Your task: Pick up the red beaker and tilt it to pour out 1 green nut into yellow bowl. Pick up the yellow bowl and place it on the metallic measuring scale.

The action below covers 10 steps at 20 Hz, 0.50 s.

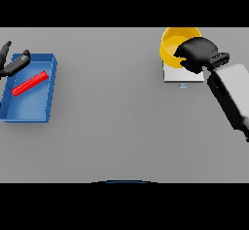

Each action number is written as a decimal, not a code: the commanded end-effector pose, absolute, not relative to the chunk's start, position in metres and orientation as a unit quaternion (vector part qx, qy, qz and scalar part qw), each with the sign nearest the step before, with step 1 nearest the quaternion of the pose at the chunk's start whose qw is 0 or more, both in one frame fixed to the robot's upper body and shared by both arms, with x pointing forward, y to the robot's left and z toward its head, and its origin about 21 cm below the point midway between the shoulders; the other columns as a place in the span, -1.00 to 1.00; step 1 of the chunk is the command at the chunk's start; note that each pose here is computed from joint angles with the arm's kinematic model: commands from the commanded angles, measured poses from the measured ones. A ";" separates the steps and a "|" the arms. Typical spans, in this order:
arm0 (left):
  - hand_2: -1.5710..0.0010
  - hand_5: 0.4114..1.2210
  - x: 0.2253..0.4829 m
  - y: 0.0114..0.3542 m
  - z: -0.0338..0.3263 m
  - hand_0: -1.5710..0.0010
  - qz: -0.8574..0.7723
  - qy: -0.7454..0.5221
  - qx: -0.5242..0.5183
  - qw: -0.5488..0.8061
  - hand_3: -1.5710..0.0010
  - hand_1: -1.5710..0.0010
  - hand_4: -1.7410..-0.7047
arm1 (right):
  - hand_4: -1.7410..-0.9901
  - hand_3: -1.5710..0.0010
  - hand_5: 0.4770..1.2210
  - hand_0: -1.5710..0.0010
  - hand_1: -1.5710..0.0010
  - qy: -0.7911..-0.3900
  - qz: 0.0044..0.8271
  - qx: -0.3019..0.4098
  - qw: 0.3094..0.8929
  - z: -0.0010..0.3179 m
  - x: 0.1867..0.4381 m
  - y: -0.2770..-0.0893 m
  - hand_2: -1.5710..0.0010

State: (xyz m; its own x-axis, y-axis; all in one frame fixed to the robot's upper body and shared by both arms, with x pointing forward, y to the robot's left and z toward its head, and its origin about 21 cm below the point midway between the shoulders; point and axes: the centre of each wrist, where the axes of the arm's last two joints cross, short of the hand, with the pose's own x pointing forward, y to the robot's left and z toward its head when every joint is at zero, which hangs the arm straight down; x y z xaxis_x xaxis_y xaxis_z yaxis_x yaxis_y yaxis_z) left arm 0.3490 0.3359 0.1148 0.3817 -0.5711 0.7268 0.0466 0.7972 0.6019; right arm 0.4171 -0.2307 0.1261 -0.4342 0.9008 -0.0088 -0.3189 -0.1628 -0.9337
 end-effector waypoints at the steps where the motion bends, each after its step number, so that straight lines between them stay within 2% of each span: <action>1: 1.00 -0.12 0.348 0.335 0.115 1.00 -0.194 -0.518 0.255 0.793 1.00 1.00 0.71 | -1.00 -0.48 1.00 -1.00 -1.00 -0.475 0.695 -0.309 0.442 0.123 0.420 -0.230 -0.95; 4: 1.00 -0.08 0.351 0.335 0.118 1.00 -0.196 -0.512 0.260 0.795 1.00 1.00 0.69 | -1.00 -0.54 1.00 -1.00 -1.00 -0.471 0.685 -0.311 0.461 0.113 0.429 -0.244 -0.88; 10: 1.00 -0.02 0.353 0.333 0.116 1.00 -0.198 -0.510 0.263 0.795 1.00 1.00 0.70 | -1.00 -0.75 1.00 -1.00 -1.00 -0.462 0.679 -0.300 0.485 0.094 0.433 -0.253 -0.76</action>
